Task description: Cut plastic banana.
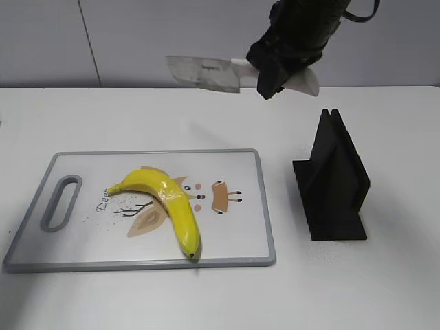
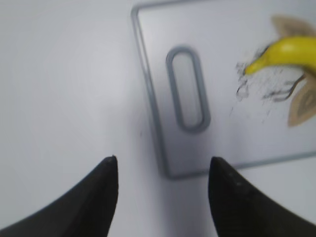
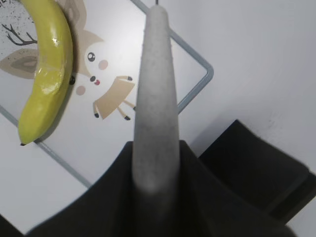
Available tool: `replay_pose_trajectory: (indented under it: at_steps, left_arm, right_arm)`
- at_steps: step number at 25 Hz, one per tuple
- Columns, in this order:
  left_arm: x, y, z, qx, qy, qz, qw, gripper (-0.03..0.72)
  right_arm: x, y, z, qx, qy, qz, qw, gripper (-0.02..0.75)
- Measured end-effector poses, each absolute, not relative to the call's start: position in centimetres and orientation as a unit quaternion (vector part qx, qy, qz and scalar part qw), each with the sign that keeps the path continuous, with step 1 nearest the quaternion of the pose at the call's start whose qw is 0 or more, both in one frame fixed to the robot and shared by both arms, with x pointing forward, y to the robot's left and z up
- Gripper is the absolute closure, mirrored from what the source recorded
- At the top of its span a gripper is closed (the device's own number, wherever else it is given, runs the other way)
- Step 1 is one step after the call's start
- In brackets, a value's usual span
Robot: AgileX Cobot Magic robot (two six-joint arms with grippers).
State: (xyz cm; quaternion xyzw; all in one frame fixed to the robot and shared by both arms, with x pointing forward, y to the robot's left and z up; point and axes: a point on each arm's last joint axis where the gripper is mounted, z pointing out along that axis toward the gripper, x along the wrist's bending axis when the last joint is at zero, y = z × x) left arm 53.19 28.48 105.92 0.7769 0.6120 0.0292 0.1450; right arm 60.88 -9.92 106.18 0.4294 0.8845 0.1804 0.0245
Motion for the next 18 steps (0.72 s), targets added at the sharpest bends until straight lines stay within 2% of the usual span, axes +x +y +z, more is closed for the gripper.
replay_pose_trajectory:
  at_steps: [2, 4, 8, 12, 18]
  left_arm:
    - [52.4, 29.1, 106.0, 0.768, 0.63, 0.01, 0.116, 0.132]
    - [51.8, 29.3, 106.9, 0.763, 0.635, 0.02, 0.118, 0.134]
    - [49.1, 29.3, 110.5, 0.759, 0.628, 0.071, 0.159, 0.135]
    - [44.9, 29.2, 114.1, 0.75, 0.614, 0.132, 0.206, 0.136]
    - [37.8, 29.1, 114.5, 0.738, 0.6, 0.189, 0.245, 0.14]
  right_arm:
    - [60.4, -10.1, 106.4, 0.469, 0.866, 0.173, 0.007, 0.576]
    - [59.7, -10.3, 107.0, 0.5, 0.847, 0.18, -0.004, 0.576]
    - [57.4, -11.3, 108.6, 0.549, 0.805, 0.222, 0.0, 0.576]
    - [55.2, -13.4, 108.9, 0.614, 0.752, 0.236, 0.047, 0.576]
    - [52.0, -16.6, 108.3, 0.677, 0.702, 0.201, 0.093, 0.576]
